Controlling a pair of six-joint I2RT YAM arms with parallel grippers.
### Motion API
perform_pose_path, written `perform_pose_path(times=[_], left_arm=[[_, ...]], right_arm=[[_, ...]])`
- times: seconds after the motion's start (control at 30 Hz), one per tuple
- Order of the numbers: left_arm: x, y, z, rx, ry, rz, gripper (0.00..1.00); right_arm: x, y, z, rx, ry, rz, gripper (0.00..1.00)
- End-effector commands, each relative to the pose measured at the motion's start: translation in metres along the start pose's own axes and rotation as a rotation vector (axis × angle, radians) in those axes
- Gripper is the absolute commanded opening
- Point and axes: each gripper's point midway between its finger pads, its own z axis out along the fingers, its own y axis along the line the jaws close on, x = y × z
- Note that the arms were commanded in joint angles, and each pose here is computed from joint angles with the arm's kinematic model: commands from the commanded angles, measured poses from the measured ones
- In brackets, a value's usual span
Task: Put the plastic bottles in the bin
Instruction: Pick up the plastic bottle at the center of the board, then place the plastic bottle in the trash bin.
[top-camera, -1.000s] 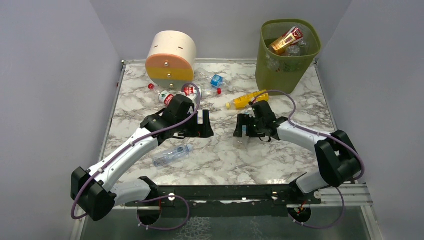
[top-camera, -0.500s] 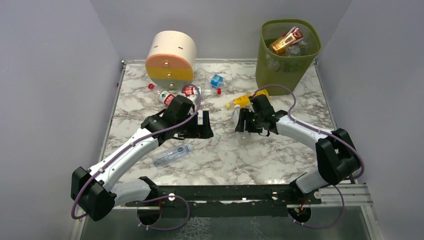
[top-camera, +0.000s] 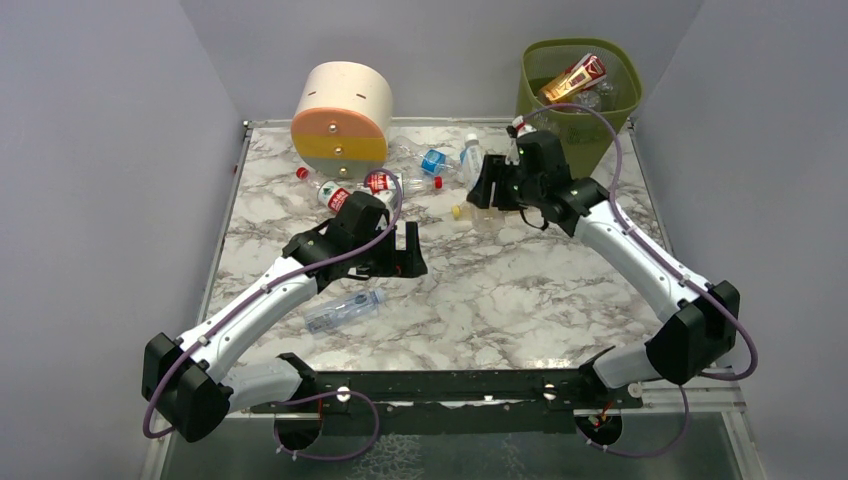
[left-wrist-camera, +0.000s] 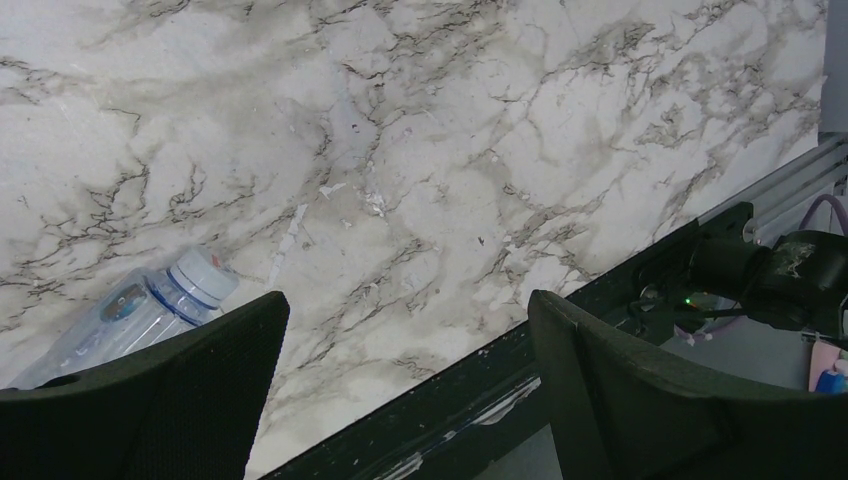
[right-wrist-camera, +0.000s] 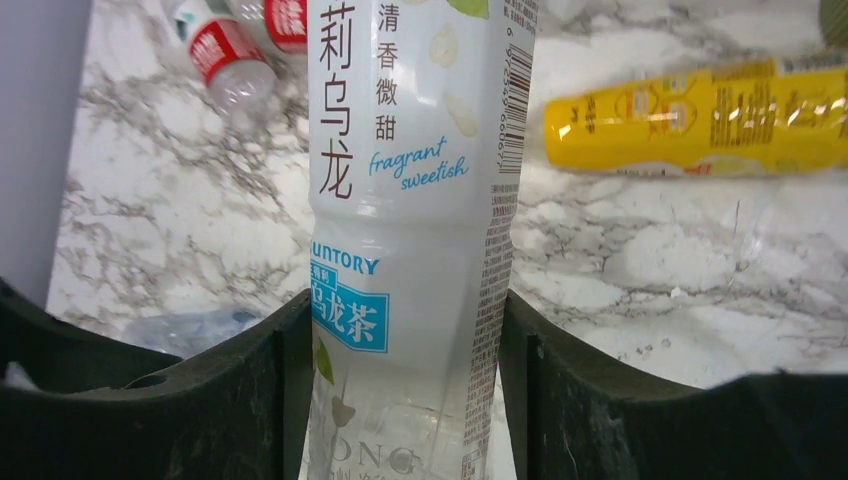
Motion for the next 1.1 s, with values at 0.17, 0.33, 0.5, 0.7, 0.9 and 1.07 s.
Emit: perform_pose_path(times=[0.17,0.33,0.5,0.7,0.9,1.07], left_arm=[[-0.001,-0.005,-0.005,0.038,-0.021,0.015,0.95],[0.0,-0.004,-0.007,0.034,-0.023,0.015,0.95],[-0.002,-0.004,-0.009,0.034,-0.026,0.02,0.95],[-0.001,-0.002,-0.009,0.025,-0.022,0.024,0.95],[0.0,0.001,-0.008,0.014,-0.016,0.03,0.95],[-0.002,0.003,-0.005,0.006,-0.012,0.032,0.95]], right_arm=[[-0.122,-0.014,-0.028,-0.012,-0.171,0.024,0.52],[-0.191,-0.028,-0.048,-0.033,-0.279,0.07,0.52],[-0.236,-0.044,-0.056,-0.058,-0.35,0.128,0.52],[-0.278,-0.082,-0.055,-0.085,-0.423,0.207,0.52],[-0.301,-0.113,-0.05,-0.09,-0.481,0.228,0.52],[-0.312,-0.124,-0.041,-0.109,-0.499,0.231,0.52]])
